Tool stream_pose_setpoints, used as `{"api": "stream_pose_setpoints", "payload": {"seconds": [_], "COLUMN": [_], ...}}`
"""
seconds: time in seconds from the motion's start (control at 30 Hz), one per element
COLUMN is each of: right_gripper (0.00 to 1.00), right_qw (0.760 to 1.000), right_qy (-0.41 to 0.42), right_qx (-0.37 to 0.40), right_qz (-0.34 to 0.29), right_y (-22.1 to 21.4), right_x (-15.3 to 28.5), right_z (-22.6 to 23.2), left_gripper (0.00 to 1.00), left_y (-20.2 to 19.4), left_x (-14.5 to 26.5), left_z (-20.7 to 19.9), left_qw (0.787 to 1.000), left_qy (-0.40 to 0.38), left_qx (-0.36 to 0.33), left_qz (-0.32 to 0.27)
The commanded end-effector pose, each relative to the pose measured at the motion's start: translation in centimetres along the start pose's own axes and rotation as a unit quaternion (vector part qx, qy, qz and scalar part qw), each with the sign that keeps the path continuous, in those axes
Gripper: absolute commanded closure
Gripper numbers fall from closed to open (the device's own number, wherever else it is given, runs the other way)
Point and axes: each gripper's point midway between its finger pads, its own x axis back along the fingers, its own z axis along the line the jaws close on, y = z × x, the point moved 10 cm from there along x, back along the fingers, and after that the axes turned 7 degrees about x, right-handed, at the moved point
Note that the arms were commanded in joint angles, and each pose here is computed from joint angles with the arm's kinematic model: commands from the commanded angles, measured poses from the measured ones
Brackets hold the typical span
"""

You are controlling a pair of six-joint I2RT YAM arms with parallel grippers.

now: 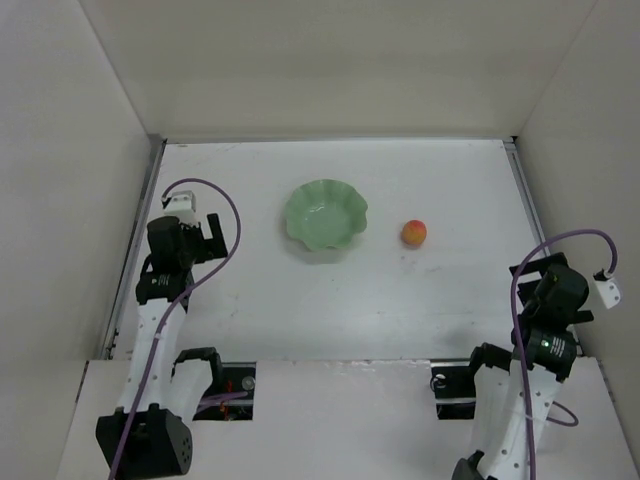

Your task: Place and organize the fake fruits in the fruit bowl

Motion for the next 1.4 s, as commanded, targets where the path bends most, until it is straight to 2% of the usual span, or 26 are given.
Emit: {"api": "stream_pose_setpoints", "payload": {"seconds": [0.0,0.07,0.2,0.47,0.57,0.63,0.77,0.93,1.07,1.2,1.37], "right_gripper": [0.00,0.00,0.00,0.00,0.00,0.00,0.00,0.00,0.00,0.00,0.04], "right_qw": [1.000,0.997,0.976,0.931,0.916,0.915,0.914,0.897,0.896,0.901,0.891], "right_qy": [0.017,0.078,0.201,0.235,0.260,0.270,0.276,0.278,0.243,0.213,0.186], "right_qx": [-0.007,0.013,0.069,0.268,0.286,0.274,0.256,0.292,0.309,0.317,0.349], "right_qz": [-0.011,0.016,0.047,0.082,0.108,0.125,0.150,0.184,0.208,0.205,0.225], "right_y": [0.1,-0.4,-0.5,-5.6,-8.1,-9.3,-10.4,-13.3,-15.3,-15.3,-15.8], "right_x": [0.2,0.4,0.2,-1.3,-1.9,-3.1,-5.7,-8.7,-10.8,-11.0,-10.1], "right_z": [0.3,1.3,5.0,12.8,15.4,16.7,18.9,22.5,23.6,23.6,22.8], "left_gripper": [0.00,0.00,0.00,0.00,0.00,0.00,0.00,0.00,0.00,0.00,0.00], "left_y": [0.2,-0.1,0.2,0.3,0.2,0.1,0.0,0.1,0.0,0.1,0.0], "left_x": [0.6,0.7,1.0,0.3,0.2,0.2,0.1,-0.2,-0.3,-0.2,-0.3], "left_z": [-0.4,-0.4,-0.8,-1.5,-1.2,-1.2,-1.0,-0.8,-0.4,-0.1,0.1], "left_qw": [0.998,0.996,0.992,0.991,0.992,0.992,0.993,0.993,0.994,0.995,0.995], "left_qy": [-0.040,-0.054,-0.073,-0.083,-0.079,-0.078,-0.074,-0.068,-0.061,-0.054,-0.051], "left_qx": [-0.015,-0.046,-0.077,-0.089,-0.089,-0.085,-0.081,-0.080,-0.077,-0.075,-0.072], "left_qz": [-0.039,-0.051,-0.074,-0.054,-0.053,-0.050,-0.048,-0.049,-0.047,-0.047,-0.048]}}
